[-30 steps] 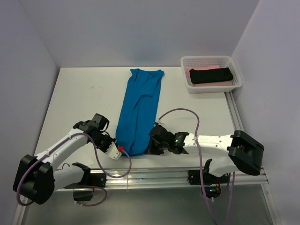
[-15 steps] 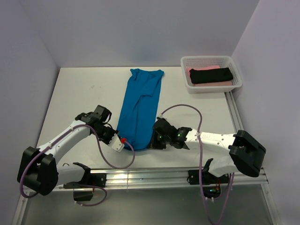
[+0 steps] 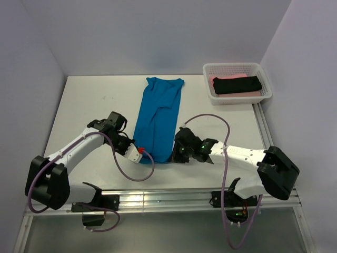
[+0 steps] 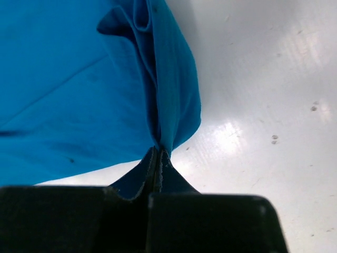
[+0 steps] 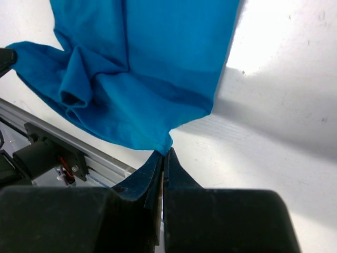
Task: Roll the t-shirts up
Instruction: Roll the tshirt
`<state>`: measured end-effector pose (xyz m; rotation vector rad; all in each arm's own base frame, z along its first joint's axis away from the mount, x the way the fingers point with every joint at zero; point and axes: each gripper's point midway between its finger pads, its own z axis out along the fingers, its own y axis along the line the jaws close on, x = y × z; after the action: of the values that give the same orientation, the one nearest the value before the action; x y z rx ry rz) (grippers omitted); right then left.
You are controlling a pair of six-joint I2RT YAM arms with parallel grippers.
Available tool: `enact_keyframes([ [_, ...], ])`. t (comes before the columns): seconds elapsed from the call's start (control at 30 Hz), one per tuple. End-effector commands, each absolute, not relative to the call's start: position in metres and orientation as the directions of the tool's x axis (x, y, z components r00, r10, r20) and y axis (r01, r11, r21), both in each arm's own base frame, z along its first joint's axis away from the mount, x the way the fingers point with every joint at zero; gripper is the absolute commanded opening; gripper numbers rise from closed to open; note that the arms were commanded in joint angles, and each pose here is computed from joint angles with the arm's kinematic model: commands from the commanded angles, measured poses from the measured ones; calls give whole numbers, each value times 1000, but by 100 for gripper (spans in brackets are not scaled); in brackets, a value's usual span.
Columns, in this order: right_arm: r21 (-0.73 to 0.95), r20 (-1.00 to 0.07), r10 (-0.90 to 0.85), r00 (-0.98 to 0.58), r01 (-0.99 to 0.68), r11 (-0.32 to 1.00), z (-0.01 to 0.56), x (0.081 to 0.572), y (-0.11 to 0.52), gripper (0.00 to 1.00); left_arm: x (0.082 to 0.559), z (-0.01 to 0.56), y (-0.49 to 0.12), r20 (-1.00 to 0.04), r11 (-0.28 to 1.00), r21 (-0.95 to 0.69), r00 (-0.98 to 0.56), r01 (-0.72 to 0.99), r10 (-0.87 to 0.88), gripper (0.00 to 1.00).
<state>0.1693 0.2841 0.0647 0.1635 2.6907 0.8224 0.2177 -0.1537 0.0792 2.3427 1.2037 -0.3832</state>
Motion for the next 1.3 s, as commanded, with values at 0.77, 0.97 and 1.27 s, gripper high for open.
enact_keyframes([
  [0.77,570,-324,209,-923,-14,822,88,232,284,0,288,95,-157,-449,-452,357,575,817,684,0],
  [0.97,567,-318,209,-925,-9,824,80,241,284,0,297,89,-158,-449,-448,349,567,823,690,0],
  [1.27,564,-319,207,-925,-10,826,73,256,286,0,309,82,-160,-446,-446,339,559,828,699,0],
])
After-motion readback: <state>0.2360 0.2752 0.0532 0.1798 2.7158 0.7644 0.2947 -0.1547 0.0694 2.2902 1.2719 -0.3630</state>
